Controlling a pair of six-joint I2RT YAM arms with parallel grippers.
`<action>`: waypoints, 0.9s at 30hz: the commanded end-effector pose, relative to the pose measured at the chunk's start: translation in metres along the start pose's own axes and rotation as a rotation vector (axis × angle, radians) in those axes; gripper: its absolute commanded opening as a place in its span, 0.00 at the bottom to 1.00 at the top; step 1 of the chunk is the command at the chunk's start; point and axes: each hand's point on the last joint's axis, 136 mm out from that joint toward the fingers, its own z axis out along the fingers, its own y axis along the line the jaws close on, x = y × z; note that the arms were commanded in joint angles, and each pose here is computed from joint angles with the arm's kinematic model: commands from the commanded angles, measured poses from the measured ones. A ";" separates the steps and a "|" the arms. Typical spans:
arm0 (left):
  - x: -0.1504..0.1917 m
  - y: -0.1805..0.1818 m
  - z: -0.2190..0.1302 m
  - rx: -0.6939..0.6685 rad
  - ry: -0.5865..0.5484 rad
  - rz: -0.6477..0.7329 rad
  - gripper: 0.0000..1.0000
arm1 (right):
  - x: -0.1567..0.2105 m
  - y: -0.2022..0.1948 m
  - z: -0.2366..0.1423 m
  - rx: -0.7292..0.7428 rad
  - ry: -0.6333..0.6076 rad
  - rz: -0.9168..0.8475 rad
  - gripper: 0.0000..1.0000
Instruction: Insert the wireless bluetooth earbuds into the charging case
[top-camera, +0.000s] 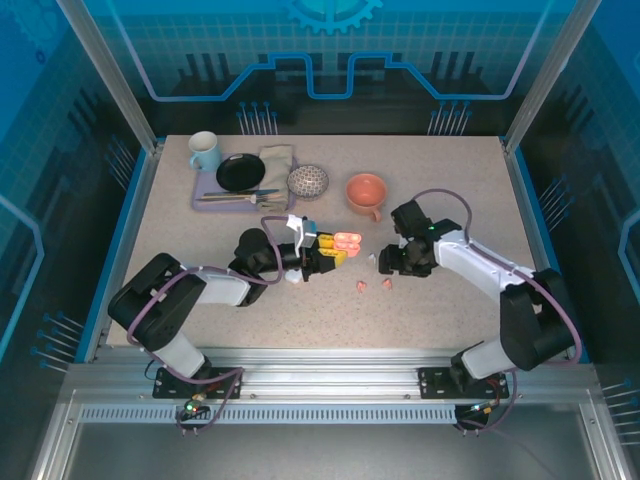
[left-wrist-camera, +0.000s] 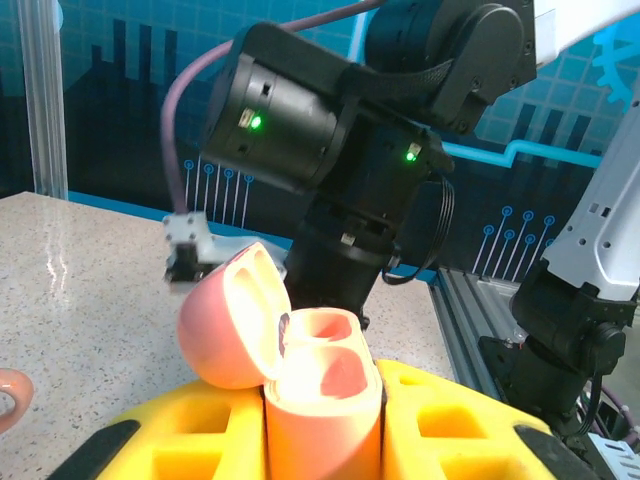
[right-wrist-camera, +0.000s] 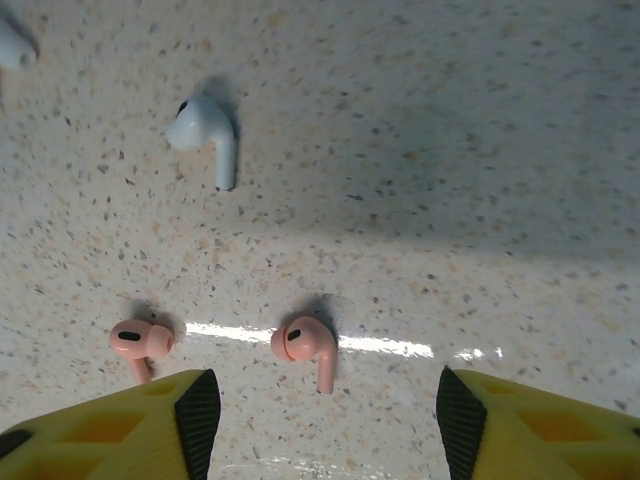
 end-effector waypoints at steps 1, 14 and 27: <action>-0.009 -0.015 -0.002 0.048 -0.014 0.056 0.00 | -0.014 0.008 0.003 0.016 -0.022 -0.156 0.62; -0.021 -0.019 -0.003 0.056 -0.031 0.080 0.00 | 0.000 0.022 0.036 0.010 0.098 -0.301 0.56; -0.030 -0.024 -0.006 0.050 -0.033 0.107 0.00 | 0.019 0.018 0.043 0.087 0.173 -0.290 0.54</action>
